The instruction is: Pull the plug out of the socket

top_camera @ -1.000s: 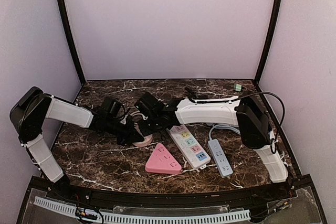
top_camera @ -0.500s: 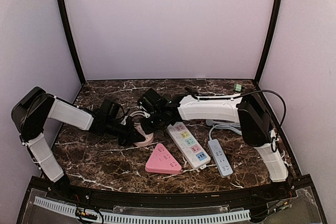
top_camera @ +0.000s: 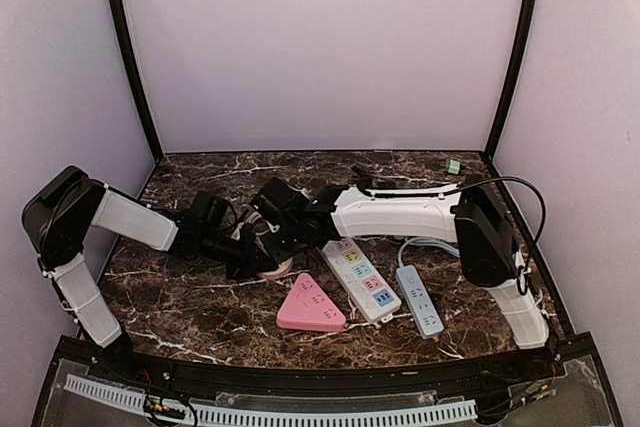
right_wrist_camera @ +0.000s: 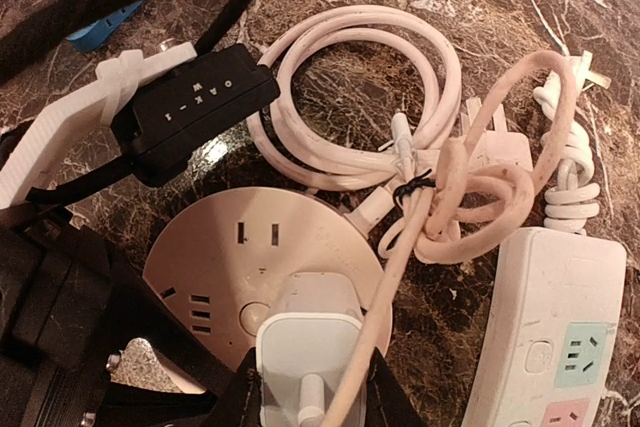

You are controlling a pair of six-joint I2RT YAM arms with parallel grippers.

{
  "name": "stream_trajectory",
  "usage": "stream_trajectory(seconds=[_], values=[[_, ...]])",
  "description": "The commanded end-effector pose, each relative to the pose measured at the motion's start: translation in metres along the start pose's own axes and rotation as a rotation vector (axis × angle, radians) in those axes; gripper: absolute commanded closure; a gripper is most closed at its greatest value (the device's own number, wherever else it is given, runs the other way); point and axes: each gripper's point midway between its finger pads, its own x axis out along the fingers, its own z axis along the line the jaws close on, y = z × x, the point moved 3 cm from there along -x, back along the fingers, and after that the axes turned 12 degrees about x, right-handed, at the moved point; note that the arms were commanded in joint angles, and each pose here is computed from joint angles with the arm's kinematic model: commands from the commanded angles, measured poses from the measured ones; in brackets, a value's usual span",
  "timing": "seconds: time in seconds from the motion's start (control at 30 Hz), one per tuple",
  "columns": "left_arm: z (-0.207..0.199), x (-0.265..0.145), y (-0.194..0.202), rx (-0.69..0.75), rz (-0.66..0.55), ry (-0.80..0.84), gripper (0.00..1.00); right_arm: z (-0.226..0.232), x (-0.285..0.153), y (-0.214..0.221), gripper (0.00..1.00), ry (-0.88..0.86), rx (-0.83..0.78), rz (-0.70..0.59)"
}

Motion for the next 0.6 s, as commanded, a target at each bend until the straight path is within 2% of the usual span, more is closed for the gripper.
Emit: stream_trajectory(seconds=[0.0, 0.1, 0.33, 0.57], values=[[0.119, -0.008, 0.038, -0.259, 0.008, -0.464, 1.00, 0.021, -0.031, -0.028, 1.00, -0.057, -0.020, -0.105], [0.105, -0.005, 0.031, -0.229, 0.004, -0.395, 1.00, 0.020, -0.023, -0.024, 1.00, -0.088, -0.027, -0.059], [0.027, -0.010, -0.009, -0.033, -0.074, -0.150, 0.99, 0.020, -0.010, -0.016, 1.00, -0.115, -0.002, 0.014], [-0.004, -0.008, -0.021, 0.055, -0.066, -0.031, 0.99, 0.012, -0.007, -0.018, 1.00, -0.117, 0.045, 0.029]])
